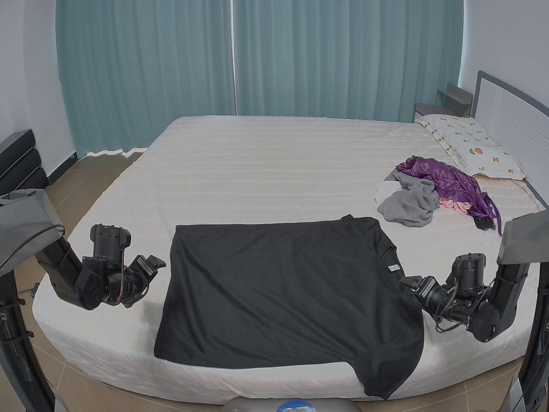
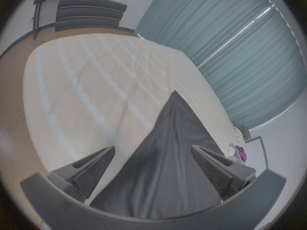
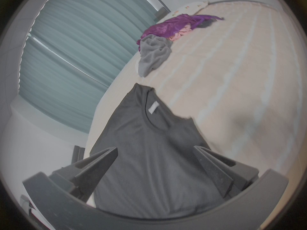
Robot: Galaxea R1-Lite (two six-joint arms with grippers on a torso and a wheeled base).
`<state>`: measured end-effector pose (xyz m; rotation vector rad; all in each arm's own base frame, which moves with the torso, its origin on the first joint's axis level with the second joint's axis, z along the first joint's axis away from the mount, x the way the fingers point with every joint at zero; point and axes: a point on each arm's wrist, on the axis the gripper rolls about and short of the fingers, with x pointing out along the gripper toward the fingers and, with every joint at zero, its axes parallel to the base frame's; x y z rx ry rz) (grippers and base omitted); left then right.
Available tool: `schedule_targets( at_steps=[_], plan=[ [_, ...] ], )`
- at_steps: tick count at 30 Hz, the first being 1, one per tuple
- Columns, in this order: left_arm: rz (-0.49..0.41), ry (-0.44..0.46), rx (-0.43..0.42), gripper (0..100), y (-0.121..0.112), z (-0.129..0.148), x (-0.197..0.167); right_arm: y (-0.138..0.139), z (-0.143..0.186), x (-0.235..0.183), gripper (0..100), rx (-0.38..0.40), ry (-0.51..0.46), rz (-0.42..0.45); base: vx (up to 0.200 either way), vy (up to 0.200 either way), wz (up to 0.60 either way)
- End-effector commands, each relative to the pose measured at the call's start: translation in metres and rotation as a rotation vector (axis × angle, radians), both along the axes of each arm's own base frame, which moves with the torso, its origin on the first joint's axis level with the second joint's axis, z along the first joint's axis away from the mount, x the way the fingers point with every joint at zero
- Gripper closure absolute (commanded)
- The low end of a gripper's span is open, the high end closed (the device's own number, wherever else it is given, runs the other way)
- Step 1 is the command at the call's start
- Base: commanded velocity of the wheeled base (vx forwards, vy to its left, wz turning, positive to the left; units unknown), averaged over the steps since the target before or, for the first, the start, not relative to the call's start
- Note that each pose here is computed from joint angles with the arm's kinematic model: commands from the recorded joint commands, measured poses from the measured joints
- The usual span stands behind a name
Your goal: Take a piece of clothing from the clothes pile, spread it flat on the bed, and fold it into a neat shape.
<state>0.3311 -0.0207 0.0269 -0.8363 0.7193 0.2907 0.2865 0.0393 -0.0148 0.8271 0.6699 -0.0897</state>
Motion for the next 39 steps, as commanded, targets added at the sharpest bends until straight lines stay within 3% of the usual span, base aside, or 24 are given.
schedule_targets(
  at_steps=[1, 3, 7, 17, 27, 39],
  plan=[
    [-0.036, -0.011, -0.08, 0, -0.018, 0.015, -0.055, -0.001, 0.009, -0.049, 0, 0.144, 0.06, 0.022, -0.2, 0.0, 0.0],
    [-0.04, -0.001, -0.083, 0, -0.018, 0.013, -0.056, -0.002, 0.005, -0.05, 0, 0.182, 0.086, 0.016, -0.2, 0.0, 0.0],
    [-0.059, 0.029, -0.105, 0, -0.018, 0.008, -0.06, -0.002, -0.004, -0.051, 0, 0.182, 0.108, 0.011, -0.15, 0.0, 0.0],
    [-0.027, 0.017, -0.168, 0, -0.019, 0.012, -0.057, -0.001, -0.001, -0.059, 0, 0.191, 0.062, 0.028, 0.0, -0.04, 0.0],
    [-0.031, 0.041, -0.156, 0, -0.019, 0.005, -0.057, -0.001, -0.002, -0.059, 0, 0.189, 0.066, 0.028, 0.0, -0.2, 0.0],
    [-0.068, 0.126, -0.085, 0, -0.018, -0.015, -0.066, -0.001, -0.003, -0.059, 0, 0.186, 0.071, 0.027, 0.0, 0.0, 0.0]
  ],
)
